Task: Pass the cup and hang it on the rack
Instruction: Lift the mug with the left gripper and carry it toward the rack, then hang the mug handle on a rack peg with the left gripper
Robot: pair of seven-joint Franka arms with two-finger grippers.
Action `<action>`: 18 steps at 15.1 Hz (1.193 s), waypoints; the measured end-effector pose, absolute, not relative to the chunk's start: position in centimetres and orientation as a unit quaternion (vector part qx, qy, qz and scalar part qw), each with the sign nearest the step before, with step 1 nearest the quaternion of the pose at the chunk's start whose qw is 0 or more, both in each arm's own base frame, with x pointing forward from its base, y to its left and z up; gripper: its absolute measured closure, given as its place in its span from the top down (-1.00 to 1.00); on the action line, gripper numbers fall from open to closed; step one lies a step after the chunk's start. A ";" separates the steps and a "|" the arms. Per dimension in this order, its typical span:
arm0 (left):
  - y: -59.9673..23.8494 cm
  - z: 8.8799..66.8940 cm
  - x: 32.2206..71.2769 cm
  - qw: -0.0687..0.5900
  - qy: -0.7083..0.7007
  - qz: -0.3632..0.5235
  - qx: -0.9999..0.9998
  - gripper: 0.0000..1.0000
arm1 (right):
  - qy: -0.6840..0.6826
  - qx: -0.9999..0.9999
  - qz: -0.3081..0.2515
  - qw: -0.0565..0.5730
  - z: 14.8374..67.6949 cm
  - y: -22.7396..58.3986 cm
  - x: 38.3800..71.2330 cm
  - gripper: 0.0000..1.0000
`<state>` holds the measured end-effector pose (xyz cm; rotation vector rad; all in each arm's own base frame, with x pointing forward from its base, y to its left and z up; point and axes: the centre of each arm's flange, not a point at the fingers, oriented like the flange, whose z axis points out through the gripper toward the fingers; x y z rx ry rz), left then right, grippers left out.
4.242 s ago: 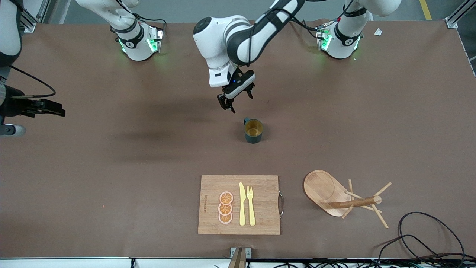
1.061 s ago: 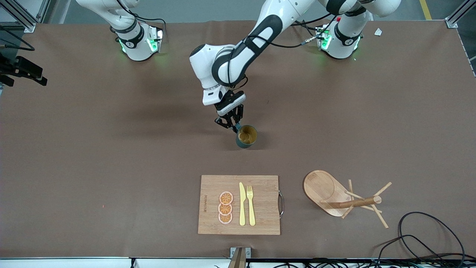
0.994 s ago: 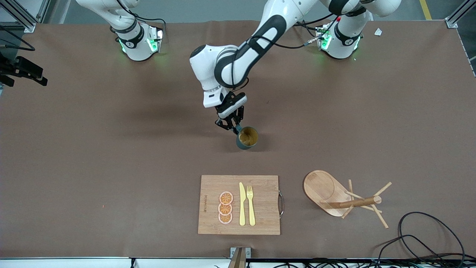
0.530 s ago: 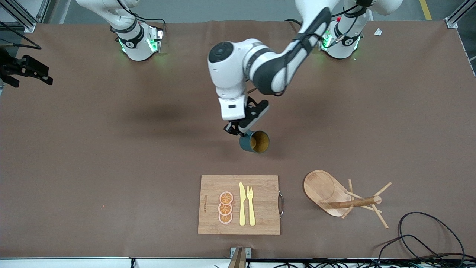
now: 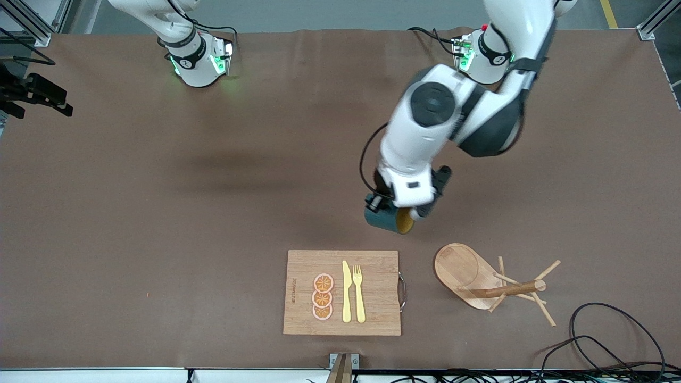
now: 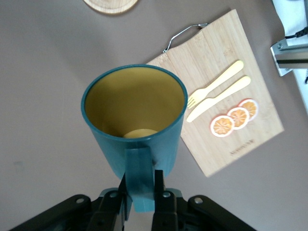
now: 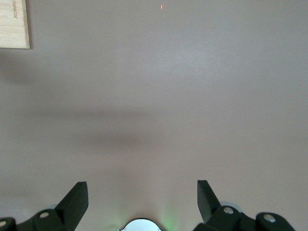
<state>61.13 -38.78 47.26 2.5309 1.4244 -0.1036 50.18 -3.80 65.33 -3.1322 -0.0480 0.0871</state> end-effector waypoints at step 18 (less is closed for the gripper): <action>-13.9 47.9 70.5 0.370 0.496 -0.236 0.749 -0.58 | -0.013 -1.000 0.021 0.003 67.0 -3.8 49.8 1.00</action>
